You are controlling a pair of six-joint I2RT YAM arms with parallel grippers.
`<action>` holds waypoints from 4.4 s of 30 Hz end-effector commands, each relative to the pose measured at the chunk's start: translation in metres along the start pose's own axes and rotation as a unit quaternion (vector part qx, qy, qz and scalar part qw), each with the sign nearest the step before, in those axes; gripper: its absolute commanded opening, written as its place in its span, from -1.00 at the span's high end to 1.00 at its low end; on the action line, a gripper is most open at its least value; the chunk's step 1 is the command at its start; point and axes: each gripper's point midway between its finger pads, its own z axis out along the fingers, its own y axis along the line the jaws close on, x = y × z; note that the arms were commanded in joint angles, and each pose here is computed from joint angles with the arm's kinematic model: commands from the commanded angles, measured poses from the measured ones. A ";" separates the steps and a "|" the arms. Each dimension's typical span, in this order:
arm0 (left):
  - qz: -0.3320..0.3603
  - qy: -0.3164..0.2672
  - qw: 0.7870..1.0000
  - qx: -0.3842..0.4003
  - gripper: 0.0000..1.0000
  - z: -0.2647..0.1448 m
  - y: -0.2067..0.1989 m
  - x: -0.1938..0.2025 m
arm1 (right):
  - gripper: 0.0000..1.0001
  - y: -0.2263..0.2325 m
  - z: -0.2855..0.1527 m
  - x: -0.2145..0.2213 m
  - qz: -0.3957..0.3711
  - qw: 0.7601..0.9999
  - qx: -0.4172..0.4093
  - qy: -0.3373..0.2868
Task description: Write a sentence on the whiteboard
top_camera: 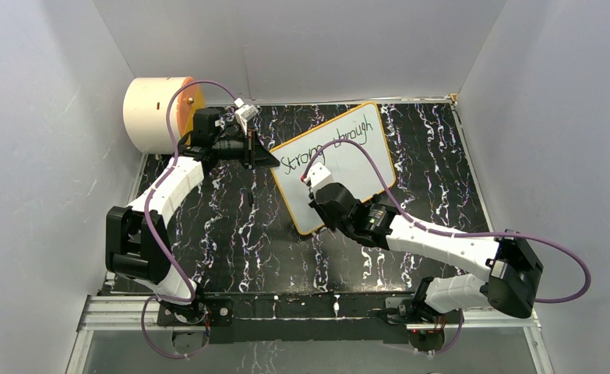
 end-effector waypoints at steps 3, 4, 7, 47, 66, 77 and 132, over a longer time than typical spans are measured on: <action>0.007 -0.002 1.000 0.002 1.00 -0.005 -0.010 -0.001 | 1.00 -0.008 -0.001 -0.013 0.014 1.000 0.020 -0.017; 0.007 -0.002 1.000 0.002 1.00 -0.005 -0.010 -0.001 | 1.00 -0.008 -0.002 -0.014 0.014 0.999 0.021 -0.019; 0.007 -0.002 1.000 0.002 1.00 -0.005 -0.010 -0.001 | 1.00 -0.010 -0.001 -0.016 0.011 0.999 0.027 -0.020; 0.006 -0.002 1.000 0.003 1.00 -0.006 -0.010 -0.001 | 1.00 -0.027 -0.005 -0.074 0.043 0.993 0.023 -0.110; 0.006 -0.002 1.000 0.003 1.00 -0.006 -0.010 -0.001 | 1.00 -0.020 -0.002 -0.020 0.043 0.999 0.007 -0.019; 0.006 -0.003 1.000 0.002 1.00 -0.006 -0.010 -0.002 | 1.00 -0.015 -0.002 -0.001 0.044 0.999 -0.004 0.010; 0.004 -0.001 1.000 0.003 1.00 -0.005 -0.009 -0.001 | 1.00 -0.029 -0.003 0.002 0.059 0.998 0.018 -0.001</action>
